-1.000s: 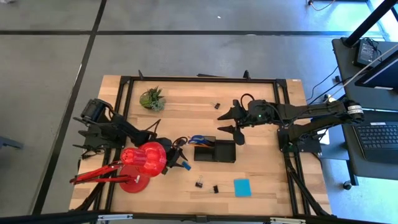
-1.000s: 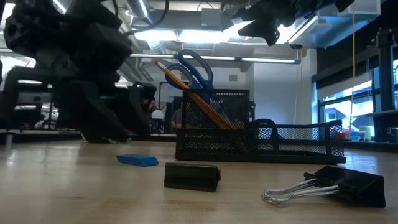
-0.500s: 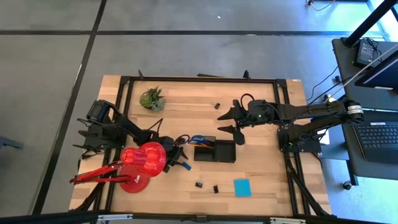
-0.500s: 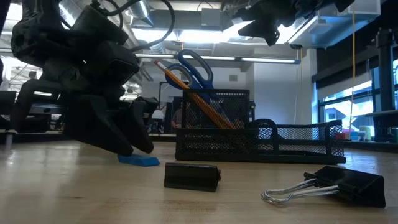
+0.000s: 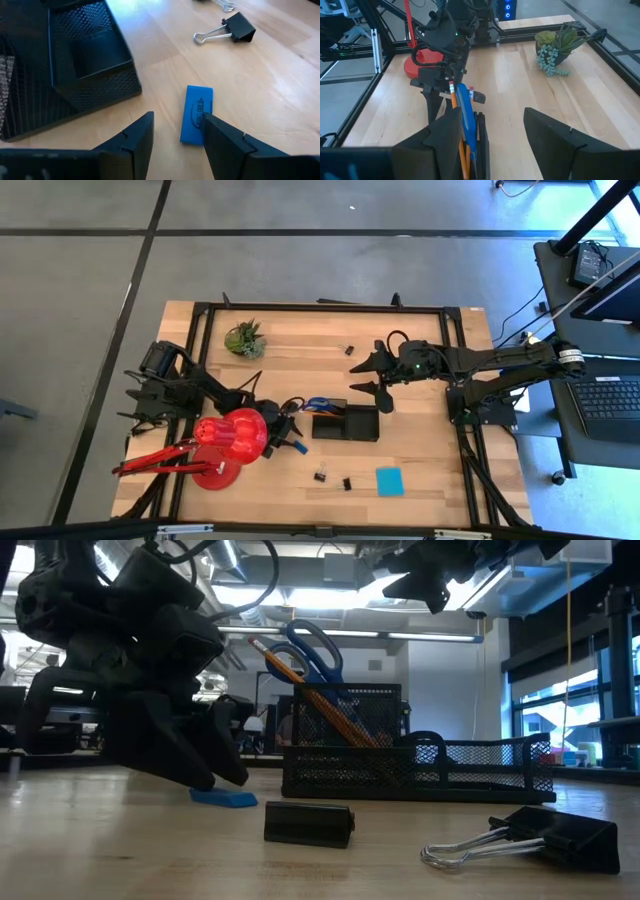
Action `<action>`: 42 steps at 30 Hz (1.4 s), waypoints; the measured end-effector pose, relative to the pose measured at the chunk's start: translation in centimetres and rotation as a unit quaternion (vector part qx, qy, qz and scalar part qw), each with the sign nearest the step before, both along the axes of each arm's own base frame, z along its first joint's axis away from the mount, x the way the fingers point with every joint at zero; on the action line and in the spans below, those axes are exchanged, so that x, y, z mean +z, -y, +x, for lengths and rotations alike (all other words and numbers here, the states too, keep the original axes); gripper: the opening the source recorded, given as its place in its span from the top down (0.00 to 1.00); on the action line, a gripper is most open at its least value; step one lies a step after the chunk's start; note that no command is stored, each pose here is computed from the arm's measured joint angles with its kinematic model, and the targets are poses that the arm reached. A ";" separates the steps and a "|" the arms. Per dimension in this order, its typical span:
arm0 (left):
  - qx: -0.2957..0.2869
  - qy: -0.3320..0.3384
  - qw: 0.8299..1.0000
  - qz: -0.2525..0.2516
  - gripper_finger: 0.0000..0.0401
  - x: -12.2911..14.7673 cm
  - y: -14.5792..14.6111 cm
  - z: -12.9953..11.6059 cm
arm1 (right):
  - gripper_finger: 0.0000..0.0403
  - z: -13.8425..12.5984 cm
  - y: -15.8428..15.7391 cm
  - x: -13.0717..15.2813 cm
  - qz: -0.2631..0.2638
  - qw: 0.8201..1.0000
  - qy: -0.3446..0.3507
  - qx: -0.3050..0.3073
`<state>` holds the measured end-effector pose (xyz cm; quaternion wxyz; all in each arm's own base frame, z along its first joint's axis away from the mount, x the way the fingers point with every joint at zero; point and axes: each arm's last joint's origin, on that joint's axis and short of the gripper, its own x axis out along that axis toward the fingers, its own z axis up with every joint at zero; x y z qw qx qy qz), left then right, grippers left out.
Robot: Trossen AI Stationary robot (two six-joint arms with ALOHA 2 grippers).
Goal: Pick and place office supplies into organizer
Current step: Put the blue eraser into the black desk organizer
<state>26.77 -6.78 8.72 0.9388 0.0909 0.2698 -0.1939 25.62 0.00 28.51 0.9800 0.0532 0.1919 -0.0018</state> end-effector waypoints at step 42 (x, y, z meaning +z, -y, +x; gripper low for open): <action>-0.006 -0.013 1.000 -0.016 0.61 -0.1 0.7 -0.2 | 0.46 0.0 0.0 0.0 0.000 1.000 0.000 0.000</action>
